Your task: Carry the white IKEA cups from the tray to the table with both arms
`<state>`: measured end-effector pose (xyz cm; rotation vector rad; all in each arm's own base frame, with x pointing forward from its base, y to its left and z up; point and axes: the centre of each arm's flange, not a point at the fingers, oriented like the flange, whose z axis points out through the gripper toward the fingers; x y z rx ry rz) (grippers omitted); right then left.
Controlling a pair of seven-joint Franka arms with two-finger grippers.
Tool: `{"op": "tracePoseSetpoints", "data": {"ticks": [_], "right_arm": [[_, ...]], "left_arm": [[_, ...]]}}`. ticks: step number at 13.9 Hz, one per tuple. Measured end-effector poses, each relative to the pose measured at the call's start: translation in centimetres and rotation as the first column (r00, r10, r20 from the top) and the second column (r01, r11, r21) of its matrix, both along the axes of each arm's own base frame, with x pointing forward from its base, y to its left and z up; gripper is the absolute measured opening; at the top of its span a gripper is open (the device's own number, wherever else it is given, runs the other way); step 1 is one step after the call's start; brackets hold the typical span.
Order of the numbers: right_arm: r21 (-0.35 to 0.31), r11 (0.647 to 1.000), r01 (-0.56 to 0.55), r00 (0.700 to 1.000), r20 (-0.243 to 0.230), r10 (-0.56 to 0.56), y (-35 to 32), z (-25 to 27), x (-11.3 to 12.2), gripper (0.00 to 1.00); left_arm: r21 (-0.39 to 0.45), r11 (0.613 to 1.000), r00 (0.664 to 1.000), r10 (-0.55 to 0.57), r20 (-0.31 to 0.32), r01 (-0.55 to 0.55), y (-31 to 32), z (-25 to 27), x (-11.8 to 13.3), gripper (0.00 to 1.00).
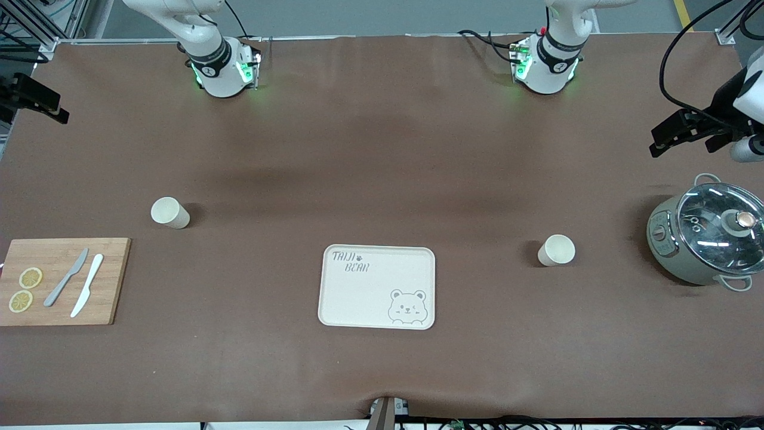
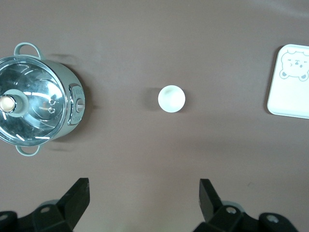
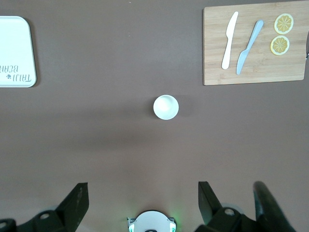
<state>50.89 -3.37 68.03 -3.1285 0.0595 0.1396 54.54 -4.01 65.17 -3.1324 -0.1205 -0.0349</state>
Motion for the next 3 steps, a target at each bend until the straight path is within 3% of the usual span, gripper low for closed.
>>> {"op": "tracePoseSetpoints", "data": {"ticks": [3], "right_arm": [[0.000,1.000,0.000,1.000,-0.002,0.000,0.00,-0.02,-0.03,1.00]], "left_arm": [[0.000,1.000,1.000,0.004,0.002,-0.004,0.19,0.01,0.04,1.00]]}}
